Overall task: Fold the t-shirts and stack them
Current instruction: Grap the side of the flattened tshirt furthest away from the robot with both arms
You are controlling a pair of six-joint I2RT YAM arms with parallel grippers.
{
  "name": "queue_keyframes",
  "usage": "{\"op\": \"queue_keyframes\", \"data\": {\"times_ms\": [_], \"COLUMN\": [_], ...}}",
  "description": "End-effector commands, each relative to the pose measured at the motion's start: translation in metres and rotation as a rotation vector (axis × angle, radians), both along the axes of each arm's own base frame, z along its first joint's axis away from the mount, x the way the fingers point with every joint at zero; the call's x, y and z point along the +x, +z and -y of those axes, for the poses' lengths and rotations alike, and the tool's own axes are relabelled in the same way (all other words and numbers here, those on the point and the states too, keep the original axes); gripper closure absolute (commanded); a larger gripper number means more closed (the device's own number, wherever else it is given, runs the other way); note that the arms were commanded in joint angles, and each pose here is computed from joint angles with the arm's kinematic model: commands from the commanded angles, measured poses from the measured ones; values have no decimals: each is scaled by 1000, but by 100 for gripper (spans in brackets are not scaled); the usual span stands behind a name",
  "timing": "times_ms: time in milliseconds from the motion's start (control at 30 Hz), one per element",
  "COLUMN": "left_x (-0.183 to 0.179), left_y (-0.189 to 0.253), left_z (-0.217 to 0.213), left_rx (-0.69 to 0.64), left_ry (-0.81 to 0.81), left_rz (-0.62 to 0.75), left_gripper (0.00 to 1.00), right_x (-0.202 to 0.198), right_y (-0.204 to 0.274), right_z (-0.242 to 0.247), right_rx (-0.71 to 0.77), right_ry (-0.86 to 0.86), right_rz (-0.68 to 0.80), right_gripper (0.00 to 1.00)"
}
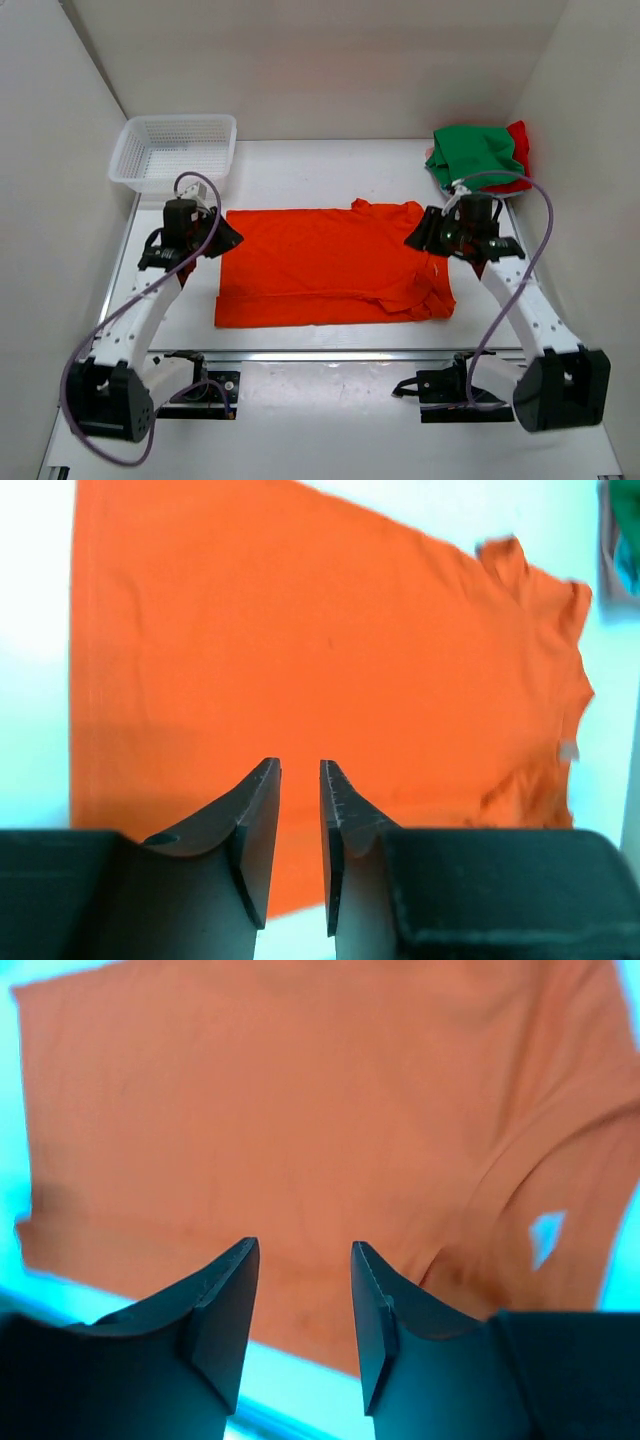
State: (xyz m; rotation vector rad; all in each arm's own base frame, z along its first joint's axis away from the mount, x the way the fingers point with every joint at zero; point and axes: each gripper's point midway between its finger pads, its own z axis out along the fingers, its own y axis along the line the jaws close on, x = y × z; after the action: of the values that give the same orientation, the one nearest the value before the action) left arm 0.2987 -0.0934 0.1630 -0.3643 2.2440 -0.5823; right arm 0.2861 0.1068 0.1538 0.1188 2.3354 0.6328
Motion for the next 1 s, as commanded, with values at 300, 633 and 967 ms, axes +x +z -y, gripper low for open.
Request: {"op": "queue_keyframes", "data": {"times_ms": [300, 633, 967], "left_x": [113, 174, 200], "left_y": [-64, -104, -122], "left_z": [-72, -81, -73], "left_rx": [145, 228, 198], "left_ry": [263, 266, 208], "left_rz": [-43, -88, -118], "left_gripper": [51, 46, 43], "right_x": [140, 188, 213], "right_y": [0, -41, -55], "right_z": [45, 78, 88], "right_rx": [-124, -143, -150], "right_ry": [-46, -111, -132], "right_rz": [25, -37, -57], "right_gripper": [58, 27, 26]}}
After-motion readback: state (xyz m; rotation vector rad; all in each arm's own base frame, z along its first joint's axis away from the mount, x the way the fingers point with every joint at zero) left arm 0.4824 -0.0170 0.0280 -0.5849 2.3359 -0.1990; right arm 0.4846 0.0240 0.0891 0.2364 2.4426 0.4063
